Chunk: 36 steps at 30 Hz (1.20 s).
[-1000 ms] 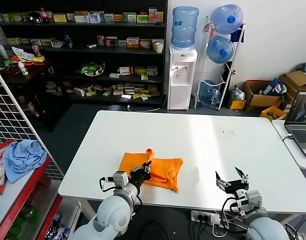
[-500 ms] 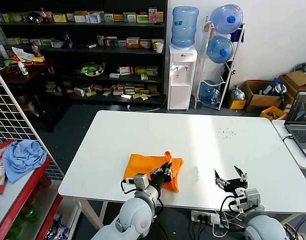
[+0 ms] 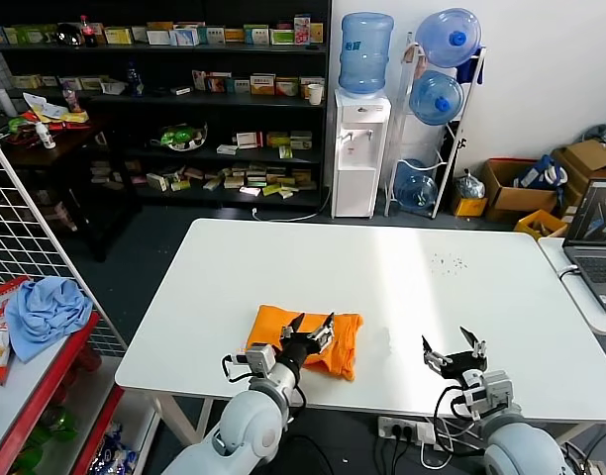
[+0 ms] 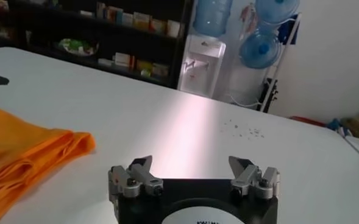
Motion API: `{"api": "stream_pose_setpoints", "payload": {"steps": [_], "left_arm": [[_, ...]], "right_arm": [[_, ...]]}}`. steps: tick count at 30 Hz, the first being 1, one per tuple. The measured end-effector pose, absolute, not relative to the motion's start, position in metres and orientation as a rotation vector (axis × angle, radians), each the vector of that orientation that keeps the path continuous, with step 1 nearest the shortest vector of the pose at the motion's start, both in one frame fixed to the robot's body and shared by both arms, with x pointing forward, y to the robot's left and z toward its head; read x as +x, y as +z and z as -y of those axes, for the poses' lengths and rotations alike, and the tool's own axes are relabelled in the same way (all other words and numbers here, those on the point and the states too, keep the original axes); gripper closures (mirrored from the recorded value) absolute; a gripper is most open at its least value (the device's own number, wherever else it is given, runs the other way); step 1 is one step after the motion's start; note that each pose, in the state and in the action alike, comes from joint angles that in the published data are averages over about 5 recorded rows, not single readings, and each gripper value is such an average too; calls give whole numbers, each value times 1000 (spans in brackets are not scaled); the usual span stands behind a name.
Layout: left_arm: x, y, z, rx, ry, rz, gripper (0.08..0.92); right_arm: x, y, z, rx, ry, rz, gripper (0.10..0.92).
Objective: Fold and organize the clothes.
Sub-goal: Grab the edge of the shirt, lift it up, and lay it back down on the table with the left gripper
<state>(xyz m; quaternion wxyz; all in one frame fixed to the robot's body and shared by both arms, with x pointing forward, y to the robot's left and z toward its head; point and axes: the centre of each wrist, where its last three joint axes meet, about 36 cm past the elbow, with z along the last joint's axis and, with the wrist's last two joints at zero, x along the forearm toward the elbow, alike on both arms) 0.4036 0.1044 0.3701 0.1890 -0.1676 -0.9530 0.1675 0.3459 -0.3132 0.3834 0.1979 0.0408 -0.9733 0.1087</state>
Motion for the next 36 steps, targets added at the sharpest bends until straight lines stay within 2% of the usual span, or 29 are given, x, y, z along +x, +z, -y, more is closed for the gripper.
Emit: {"api": "stream_pose_setpoints", "payload": {"steps": [4,10,15,25,36], "left_arm": [[407,367,-136,-446,397,2682,180],[419,364,-180,-430,284,2648,177],[431,363,-208,-454,226,2608,177],[448,353,-231,-533,239,2512,177],[457,342,-237,-548,267,2455,183]], "right_arm": [[345,382,313,120,306,2722,200],[342,382,314,134,308,2720,200],[340,383,316,137,314,2722,200],[334,384,321,130,314,2717,200],[333,387,321,130,310,2723,200]]}}
